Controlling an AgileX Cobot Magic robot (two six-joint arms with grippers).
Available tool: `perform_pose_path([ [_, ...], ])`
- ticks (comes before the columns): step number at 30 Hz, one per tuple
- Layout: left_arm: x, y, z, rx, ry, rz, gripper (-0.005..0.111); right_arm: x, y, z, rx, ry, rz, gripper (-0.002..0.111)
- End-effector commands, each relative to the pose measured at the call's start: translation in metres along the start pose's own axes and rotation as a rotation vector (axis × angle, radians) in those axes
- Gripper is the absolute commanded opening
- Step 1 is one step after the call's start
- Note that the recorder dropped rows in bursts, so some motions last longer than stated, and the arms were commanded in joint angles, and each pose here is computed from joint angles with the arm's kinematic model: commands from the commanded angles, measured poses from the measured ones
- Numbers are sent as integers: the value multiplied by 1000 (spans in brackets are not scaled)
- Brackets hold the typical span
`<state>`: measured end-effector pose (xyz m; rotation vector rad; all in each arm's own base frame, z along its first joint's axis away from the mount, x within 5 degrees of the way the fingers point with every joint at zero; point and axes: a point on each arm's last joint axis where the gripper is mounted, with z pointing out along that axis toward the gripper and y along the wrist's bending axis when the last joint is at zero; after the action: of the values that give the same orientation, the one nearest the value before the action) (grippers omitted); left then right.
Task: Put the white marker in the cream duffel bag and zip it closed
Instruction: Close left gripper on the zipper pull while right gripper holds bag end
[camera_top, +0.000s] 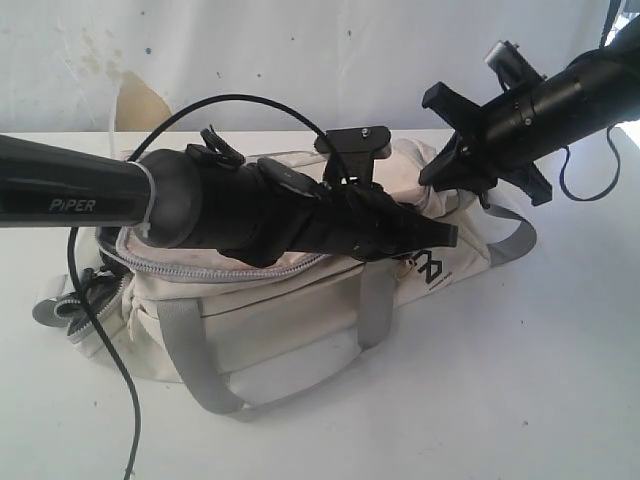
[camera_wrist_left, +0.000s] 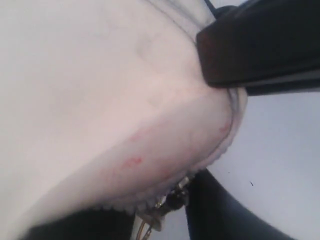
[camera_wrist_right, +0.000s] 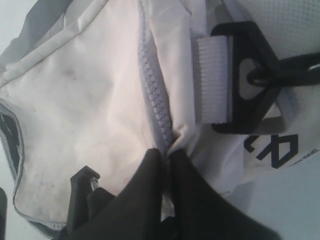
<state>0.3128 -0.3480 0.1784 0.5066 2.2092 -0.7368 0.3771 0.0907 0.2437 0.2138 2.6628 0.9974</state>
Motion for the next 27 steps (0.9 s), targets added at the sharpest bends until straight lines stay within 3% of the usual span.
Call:
perform_pose_path([
  [1, -2, 3, 0, -25, -17, 18, 14, 0, 3, -6, -23, 12, -7, 0],
  [3, -2, 2, 0, -17, -11, 48, 0, 0, 3, -6, -23, 12, -12, 0],
  [9, 4, -5, 0, 58, 41, 121, 0, -1, 2, -6, -15, -3, -116, 0],
  [17, 5, -4, -2, 123, 85, 118, 0, -1, -2, -6, 28, 4, -199, 0],
  [21, 0, -1, -9, 197, 119, 106, 0, -4, -9, -6, 111, -14, -260, 0],
  [27, -8, 1, -21, 287, 152, 91, 0, -4, -10, -6, 118, -16, -266, 0],
])
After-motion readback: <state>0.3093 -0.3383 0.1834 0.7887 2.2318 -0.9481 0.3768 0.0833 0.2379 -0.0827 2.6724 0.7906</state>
